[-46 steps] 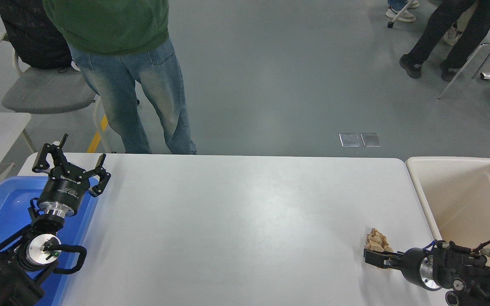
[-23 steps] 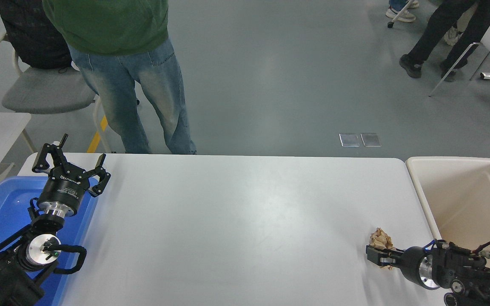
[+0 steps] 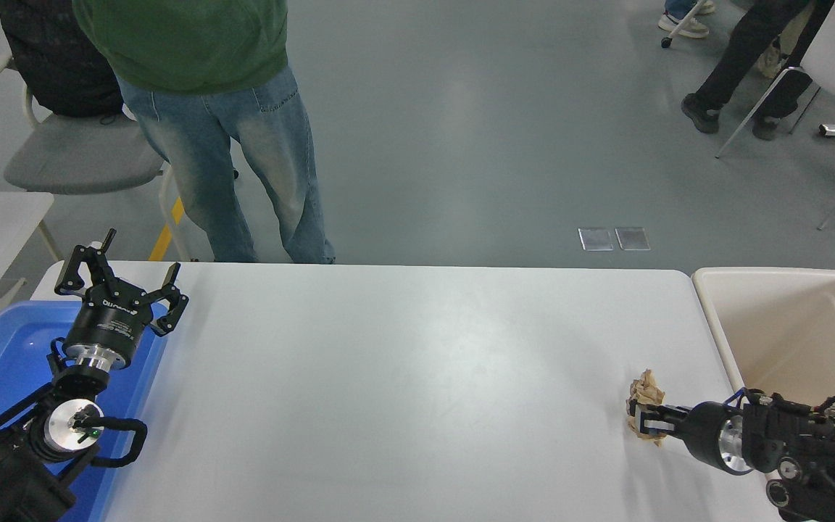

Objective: Clean the table surface

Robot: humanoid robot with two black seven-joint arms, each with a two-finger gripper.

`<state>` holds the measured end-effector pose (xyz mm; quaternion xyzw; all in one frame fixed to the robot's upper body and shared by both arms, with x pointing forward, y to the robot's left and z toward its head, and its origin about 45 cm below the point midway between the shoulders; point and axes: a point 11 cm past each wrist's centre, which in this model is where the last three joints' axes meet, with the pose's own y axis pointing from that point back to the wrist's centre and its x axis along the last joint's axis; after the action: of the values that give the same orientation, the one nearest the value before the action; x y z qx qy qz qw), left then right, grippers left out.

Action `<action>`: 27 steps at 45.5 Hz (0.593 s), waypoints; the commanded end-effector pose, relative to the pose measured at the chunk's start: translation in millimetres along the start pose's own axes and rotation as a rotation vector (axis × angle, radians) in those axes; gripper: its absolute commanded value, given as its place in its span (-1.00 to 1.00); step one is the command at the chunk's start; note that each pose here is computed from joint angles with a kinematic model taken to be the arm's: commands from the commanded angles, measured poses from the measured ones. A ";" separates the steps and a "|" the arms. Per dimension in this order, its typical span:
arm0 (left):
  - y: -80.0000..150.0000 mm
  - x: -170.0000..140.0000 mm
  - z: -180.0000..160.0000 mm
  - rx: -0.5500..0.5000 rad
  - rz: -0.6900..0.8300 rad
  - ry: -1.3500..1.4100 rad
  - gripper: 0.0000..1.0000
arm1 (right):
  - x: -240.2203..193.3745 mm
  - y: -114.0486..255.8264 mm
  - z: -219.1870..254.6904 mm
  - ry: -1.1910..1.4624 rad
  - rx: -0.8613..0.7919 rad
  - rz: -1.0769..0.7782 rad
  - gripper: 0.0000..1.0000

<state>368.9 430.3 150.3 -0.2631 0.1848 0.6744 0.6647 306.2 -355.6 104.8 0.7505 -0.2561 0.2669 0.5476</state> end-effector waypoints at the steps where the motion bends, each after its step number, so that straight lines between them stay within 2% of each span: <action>1: 0.0 0.2 0.5 0.000 0.000 -0.001 0.98 | 15.4 21.4 1.2 -0.008 0.021 0.006 -1.00; 10: 0.0 -0.1 -0.2 0.000 0.000 0.000 0.98 | 28.7 41.9 10.0 -0.009 0.011 0.030 -1.00; 27: 0.0 -0.1 -0.2 0.000 0.000 0.000 0.98 | 105.2 104.6 28.8 -0.084 -0.015 0.148 -1.00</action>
<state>368.9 430.6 150.5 -0.2631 0.1846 0.6745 0.6646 308.3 -398.4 188.7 0.7431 -0.2902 0.2806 0.5337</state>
